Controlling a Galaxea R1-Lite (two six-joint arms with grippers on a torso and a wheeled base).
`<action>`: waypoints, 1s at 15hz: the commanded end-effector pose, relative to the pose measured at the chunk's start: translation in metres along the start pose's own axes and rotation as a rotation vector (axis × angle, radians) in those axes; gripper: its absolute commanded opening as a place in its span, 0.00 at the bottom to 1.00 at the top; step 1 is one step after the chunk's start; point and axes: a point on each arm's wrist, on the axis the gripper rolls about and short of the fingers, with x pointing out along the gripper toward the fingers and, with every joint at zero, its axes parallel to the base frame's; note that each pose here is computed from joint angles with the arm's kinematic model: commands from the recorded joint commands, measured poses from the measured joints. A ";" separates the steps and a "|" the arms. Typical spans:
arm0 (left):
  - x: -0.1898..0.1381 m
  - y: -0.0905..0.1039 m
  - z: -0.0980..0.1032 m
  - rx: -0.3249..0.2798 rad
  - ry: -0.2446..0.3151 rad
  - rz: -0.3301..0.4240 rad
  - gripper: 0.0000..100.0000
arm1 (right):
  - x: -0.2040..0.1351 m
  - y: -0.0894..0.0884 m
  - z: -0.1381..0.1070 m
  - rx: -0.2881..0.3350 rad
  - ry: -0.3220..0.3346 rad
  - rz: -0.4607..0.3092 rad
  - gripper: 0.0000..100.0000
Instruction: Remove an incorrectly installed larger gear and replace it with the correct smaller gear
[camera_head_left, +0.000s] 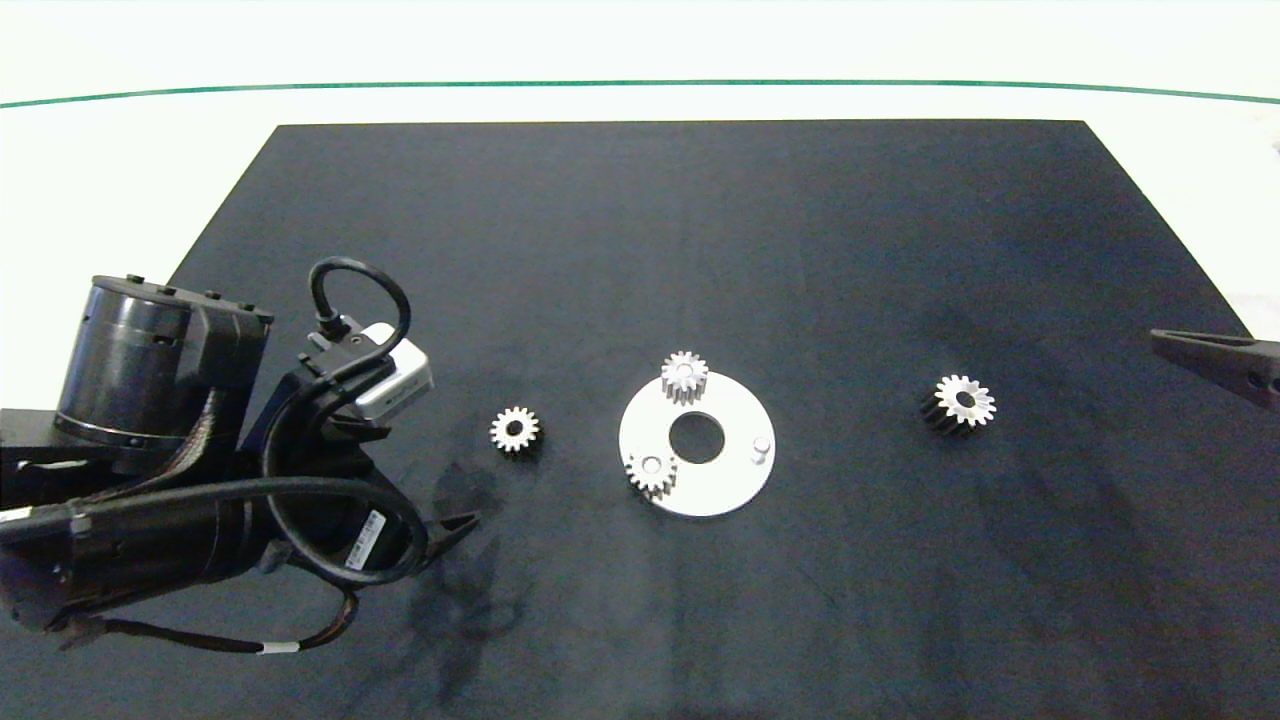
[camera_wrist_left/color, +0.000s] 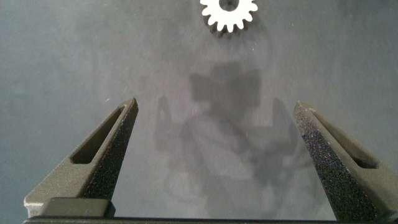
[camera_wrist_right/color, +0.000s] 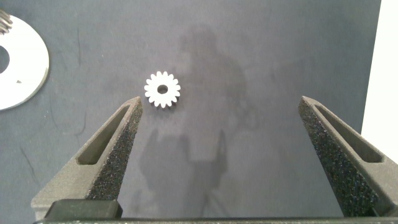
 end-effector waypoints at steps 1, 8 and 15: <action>0.017 0.000 0.011 0.003 0.016 -0.008 1.00 | -0.002 0.000 0.000 -0.002 -0.003 -0.001 1.00; 0.036 -0.002 0.027 -0.007 0.011 -0.020 1.00 | -0.003 0.000 -0.003 -0.001 0.005 0.001 1.00; 0.056 -0.004 0.037 -0.001 0.018 -0.032 1.00 | -0.003 0.000 -0.003 -0.001 0.005 -0.001 1.00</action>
